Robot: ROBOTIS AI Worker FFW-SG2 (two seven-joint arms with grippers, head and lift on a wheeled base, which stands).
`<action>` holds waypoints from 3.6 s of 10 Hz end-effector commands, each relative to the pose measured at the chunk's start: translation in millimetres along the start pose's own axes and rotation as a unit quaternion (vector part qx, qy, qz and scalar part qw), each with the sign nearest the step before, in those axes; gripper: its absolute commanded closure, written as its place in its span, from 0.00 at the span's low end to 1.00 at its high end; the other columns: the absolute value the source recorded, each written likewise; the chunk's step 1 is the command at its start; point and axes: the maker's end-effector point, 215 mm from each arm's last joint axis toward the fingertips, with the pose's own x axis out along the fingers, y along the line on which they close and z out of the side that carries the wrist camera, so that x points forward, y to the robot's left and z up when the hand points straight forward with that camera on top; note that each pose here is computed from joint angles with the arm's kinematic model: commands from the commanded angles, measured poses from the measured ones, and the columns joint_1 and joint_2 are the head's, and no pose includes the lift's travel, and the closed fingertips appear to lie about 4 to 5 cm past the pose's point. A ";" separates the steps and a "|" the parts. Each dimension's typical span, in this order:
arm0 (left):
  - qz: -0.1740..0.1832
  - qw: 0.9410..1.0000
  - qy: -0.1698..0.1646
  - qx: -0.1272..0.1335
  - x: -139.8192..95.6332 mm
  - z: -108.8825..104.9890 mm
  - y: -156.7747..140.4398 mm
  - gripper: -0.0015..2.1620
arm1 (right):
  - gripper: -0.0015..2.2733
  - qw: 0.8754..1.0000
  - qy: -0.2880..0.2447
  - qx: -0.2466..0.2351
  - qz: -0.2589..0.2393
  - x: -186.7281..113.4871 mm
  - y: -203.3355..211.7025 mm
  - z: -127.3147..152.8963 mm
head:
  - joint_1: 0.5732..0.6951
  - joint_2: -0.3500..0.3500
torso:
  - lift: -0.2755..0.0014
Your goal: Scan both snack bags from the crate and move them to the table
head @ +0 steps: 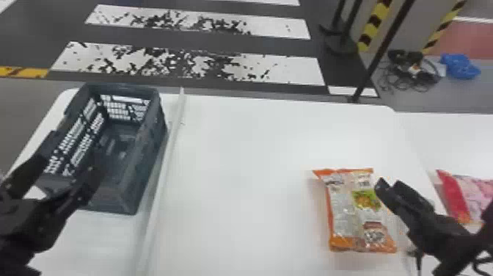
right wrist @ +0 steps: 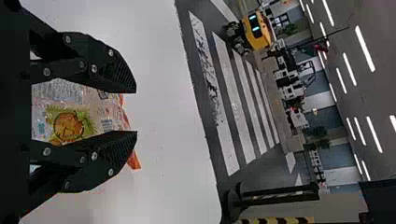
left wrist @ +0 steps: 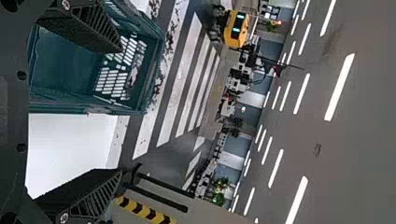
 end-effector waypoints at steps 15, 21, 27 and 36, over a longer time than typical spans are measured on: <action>0.027 0.999 -0.012 0.033 14.0 -18.0 14.1 0.04 | 0.05 0.988 0.125 -0.035 -0.089 7.0 -159.9 -81.0 | 1.00 0.02 | 0.68; 0.024 0.999 -0.018 0.034 16.3 -12.5 12.1 0.04 | 0.99 0.987 0.140 -0.021 -0.079 -1.3 -168.7 -70.4 | 1.00 0.03 | 0.68; 0.009 0.999 -0.032 0.026 13.7 -5.9 -2.9 0.04 | 0.99 0.997 0.062 0.003 -0.038 -54.0 -97.3 1.7 | 1.00 0.01 | 0.68; 0.004 0.999 -0.030 0.034 8.1 -7.5 -2.6 0.04 | 0.99 0.993 0.101 -0.067 -0.009 -9.4 -4.2 -26.1 | 1.00 0.27 | 0.68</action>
